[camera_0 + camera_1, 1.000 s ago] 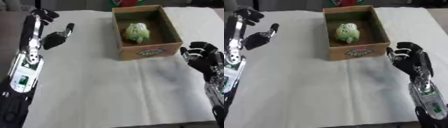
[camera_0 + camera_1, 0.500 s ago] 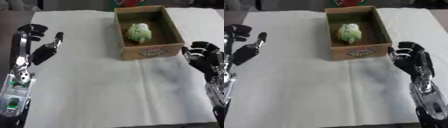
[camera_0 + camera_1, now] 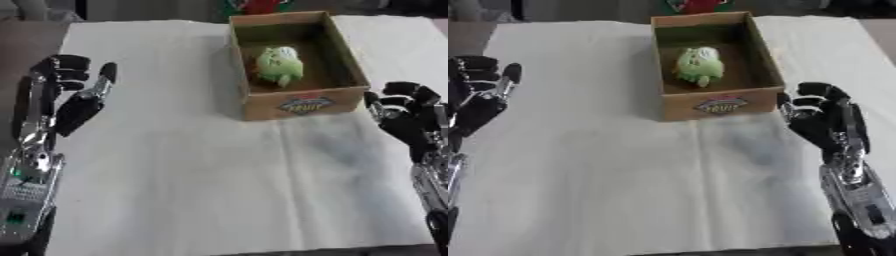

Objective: Pick up objects on the table and place them in the box.

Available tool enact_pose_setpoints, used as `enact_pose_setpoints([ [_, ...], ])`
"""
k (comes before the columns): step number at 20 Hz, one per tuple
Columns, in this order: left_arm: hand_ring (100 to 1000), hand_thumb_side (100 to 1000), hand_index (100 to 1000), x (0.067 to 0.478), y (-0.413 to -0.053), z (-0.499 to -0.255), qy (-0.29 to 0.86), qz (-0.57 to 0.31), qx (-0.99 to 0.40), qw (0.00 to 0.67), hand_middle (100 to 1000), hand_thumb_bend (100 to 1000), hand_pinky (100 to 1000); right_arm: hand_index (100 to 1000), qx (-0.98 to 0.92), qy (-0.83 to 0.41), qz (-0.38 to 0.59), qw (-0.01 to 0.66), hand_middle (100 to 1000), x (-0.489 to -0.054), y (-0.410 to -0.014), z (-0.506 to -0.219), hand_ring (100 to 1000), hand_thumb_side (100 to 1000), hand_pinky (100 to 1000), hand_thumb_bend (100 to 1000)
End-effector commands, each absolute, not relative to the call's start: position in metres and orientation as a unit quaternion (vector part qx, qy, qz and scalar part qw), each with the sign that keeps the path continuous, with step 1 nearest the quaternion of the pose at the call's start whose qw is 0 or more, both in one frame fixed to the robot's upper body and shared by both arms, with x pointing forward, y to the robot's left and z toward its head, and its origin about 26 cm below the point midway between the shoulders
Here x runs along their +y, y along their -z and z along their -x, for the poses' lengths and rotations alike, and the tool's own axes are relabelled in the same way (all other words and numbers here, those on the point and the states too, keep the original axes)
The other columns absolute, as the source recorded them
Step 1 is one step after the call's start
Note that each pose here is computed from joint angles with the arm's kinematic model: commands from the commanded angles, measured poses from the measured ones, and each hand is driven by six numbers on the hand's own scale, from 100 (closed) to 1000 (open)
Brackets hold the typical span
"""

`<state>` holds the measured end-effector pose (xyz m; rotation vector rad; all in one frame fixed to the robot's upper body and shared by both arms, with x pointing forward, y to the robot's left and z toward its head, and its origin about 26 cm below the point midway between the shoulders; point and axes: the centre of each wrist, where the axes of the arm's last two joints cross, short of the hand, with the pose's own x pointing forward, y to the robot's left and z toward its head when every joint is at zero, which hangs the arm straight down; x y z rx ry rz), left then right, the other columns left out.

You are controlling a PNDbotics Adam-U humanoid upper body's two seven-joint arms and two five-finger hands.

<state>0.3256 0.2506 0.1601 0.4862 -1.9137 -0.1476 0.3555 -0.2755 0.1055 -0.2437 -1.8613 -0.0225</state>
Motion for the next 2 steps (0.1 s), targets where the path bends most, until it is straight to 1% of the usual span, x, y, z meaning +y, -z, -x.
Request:
enact_pose_setpoints([
  [1, 645, 364, 648, 0.2587, -0.1651, -0.3254, 0.051, -0.193, -0.817, 0.541, 585, 465, 670, 643, -0.809, 0.01, 0.109, 0.577, 599, -0.279, -0.1161, -0.3554, 617, 100, 576, 386],
  [2, 644, 364, 647, 0.2596, -0.1646, -0.3256, 0.046, -0.187, -0.818, 0.543, 584, 464, 671, 643, -0.809, 0.01, 0.109, 0.578, 599, -0.279, -0.1159, -0.3553, 617, 100, 576, 386],
])
